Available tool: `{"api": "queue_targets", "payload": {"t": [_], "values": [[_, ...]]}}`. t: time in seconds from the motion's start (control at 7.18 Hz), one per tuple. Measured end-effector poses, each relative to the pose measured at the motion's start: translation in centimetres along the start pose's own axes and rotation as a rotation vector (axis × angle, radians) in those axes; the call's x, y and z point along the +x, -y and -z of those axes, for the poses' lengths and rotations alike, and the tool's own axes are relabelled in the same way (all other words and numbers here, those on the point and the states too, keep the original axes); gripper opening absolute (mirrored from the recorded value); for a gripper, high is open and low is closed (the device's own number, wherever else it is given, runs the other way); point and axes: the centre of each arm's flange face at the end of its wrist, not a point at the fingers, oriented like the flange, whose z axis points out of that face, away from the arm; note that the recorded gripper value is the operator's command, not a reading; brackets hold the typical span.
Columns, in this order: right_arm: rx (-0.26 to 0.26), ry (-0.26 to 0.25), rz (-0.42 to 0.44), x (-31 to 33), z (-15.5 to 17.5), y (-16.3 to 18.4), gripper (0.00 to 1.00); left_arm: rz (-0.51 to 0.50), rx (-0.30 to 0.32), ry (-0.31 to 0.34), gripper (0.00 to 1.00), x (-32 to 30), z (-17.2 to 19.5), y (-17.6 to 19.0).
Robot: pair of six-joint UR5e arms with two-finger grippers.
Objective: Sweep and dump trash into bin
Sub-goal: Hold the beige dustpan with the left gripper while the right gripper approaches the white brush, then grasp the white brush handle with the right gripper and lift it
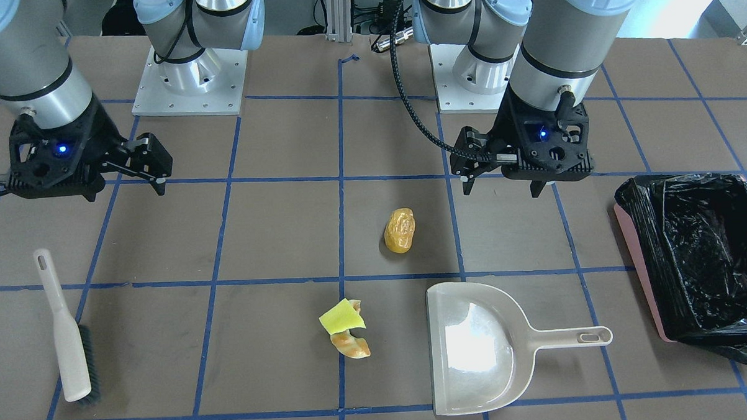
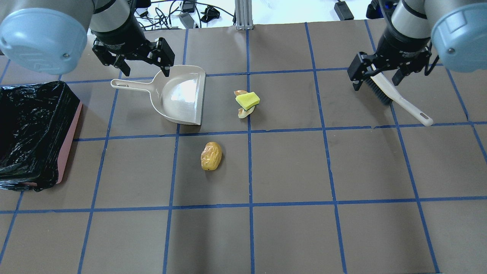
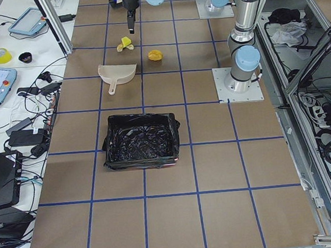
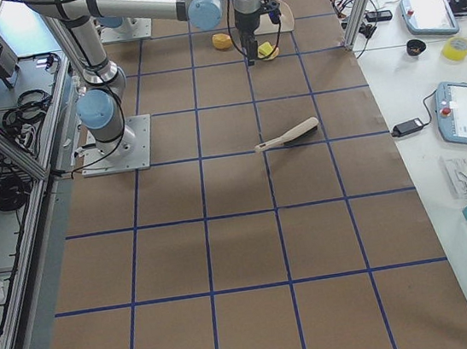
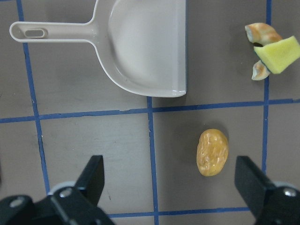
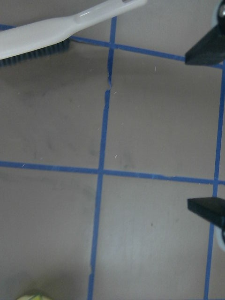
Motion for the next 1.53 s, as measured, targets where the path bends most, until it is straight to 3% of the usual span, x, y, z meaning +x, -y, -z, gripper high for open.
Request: {"api": "queue_targets", "payload": {"t": [0.14, 0.28, 0.56, 0.84, 1.11, 1.25, 1.39, 1.53], "values": [[-0.049, -0.024, 0.068, 4.1, -2.1, -0.4, 1.00, 0.134, 0.023, 0.002, 1.00, -0.1, -0.2, 0.3], [-0.076, -0.051, 0.147, 8.8, -4.4, -0.1, 1.00, 0.343, 0.034, 0.003, 1.00, -0.5, -0.9, 0.6], [-0.063, -0.082, 0.338, 15.1, -8.4, 1.5, 1.00, 0.734, 0.036, 0.005, 1.00, -3.0, -3.5, 1.4], [-0.051, -0.096, 0.453, 18.1, -13.1, 3.4, 0.98, 1.123, 0.060, 0.003, 1.00, -6.5, -5.9, 3.0], [-0.070, -0.066, 0.491, 19.5, -16.9, 3.0, 0.96, 1.446, 0.049, 0.024, 1.00, -10.5, -9.6, 5.1], [-0.085, -0.047, 0.465, 19.4, -18.3, 2.4, 0.93, 1.542, 0.036, 0.034, 1.00, -12.0, -12.0, 6.2], [-0.096, -0.036, 0.421, 19.2, -19.1, 2.1, 0.81, 1.623, 0.031, 0.038, 1.00, -13.1, -14.5, 7.3], [-0.100, -0.033, 0.396, 19.1, -19.4, 1.9, 0.77, 1.698, 0.023, 0.033, 1.00, -14.0, -16.6, 8.5]]}}
